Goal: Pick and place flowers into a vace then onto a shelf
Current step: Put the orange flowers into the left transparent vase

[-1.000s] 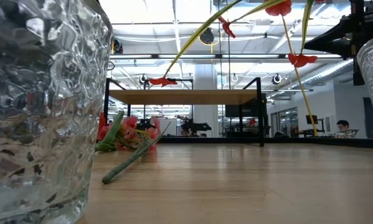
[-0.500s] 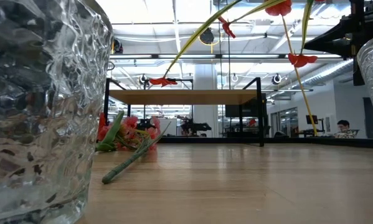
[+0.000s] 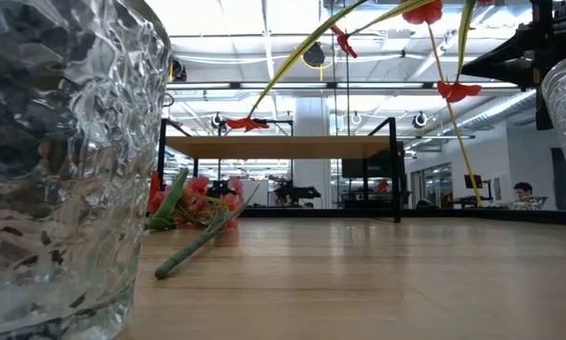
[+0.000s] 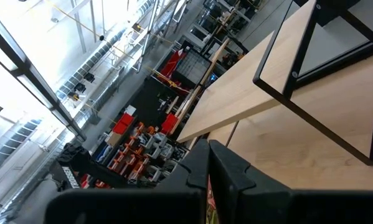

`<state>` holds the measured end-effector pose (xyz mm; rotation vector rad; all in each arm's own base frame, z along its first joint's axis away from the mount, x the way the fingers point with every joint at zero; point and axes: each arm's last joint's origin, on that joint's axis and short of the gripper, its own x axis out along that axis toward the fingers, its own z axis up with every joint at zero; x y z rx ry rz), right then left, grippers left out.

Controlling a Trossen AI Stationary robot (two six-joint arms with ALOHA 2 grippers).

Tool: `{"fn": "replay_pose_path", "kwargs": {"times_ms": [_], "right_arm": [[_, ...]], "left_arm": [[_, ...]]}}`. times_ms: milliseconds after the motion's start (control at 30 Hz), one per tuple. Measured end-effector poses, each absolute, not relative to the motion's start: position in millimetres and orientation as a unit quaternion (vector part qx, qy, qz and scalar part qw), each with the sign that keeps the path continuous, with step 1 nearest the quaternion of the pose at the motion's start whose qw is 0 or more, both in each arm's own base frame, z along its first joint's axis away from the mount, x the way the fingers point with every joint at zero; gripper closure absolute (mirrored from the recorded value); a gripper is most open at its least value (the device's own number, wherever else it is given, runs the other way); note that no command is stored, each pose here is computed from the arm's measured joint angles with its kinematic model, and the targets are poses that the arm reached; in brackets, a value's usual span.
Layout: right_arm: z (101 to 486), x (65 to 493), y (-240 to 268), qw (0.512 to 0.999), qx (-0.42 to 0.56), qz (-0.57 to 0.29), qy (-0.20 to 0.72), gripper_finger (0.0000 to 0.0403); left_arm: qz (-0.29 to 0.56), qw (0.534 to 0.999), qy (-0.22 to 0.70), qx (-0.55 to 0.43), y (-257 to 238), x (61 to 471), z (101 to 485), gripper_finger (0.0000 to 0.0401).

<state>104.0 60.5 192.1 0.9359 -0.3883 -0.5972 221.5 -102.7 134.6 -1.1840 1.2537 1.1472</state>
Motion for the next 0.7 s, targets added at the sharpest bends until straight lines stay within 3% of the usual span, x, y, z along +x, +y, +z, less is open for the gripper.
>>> {"fn": "replay_pose_path", "kwargs": {"times_ms": [433,700], "right_arm": [[192.1,104.0,60.5,0.832,0.441,-0.282,-0.183,0.0399],[192.1,104.0,60.5,0.832,0.441,-0.282,-0.183,0.0398]], "left_arm": [[0.451,0.549,0.526,-0.467,-101.3,224.6,134.4,0.0384],[0.391,0.624,0.555,-0.387,-108.1,224.6,137.2,0.0376]]}}
